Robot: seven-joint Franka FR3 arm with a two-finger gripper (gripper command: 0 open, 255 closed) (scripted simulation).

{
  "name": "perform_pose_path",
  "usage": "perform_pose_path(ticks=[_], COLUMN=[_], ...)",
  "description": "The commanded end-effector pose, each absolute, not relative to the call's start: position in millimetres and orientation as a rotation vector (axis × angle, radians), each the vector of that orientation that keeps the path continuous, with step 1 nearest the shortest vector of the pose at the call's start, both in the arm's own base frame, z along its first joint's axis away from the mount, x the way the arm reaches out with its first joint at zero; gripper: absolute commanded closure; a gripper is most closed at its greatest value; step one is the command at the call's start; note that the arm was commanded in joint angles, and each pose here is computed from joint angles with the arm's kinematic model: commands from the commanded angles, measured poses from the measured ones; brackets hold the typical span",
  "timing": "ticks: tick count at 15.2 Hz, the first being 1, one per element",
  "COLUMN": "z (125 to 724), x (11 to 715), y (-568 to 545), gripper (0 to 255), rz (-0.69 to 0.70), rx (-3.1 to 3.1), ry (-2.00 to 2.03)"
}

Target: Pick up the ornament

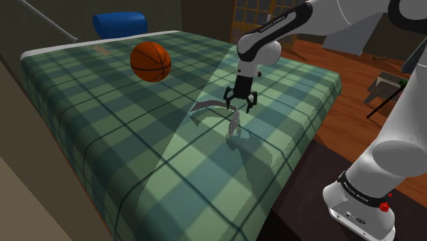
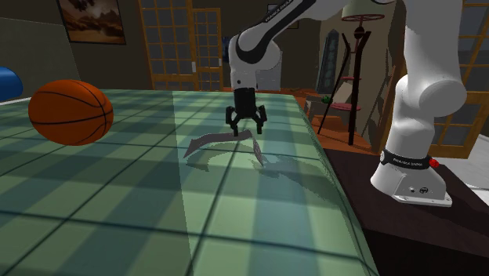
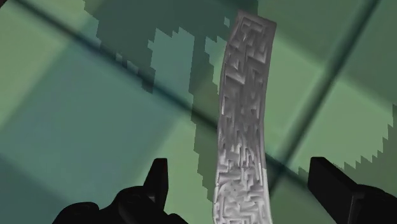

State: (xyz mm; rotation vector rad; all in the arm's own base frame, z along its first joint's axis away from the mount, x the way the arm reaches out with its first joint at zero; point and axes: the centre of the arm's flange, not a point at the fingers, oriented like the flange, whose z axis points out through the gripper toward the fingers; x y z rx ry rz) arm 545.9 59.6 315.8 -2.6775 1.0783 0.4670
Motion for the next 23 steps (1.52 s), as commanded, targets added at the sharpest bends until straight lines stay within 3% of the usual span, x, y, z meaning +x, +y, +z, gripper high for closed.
perform_pose_path(ticks=[1,4,5,14,23], z=[305.3,297.0,296.5,297.0,344.5], x=[545.6,545.6,545.4,545.6,545.6], y=[59.5,59.5,59.5,59.5,59.5], gripper=[0,0,255,255,255], rz=[0.467,0.467,0.467,0.467,0.467], rx=[-2.677,-2.677,-2.677,-2.677,-2.677], ry=[1.079,1.079,1.079,1.079,1.079])
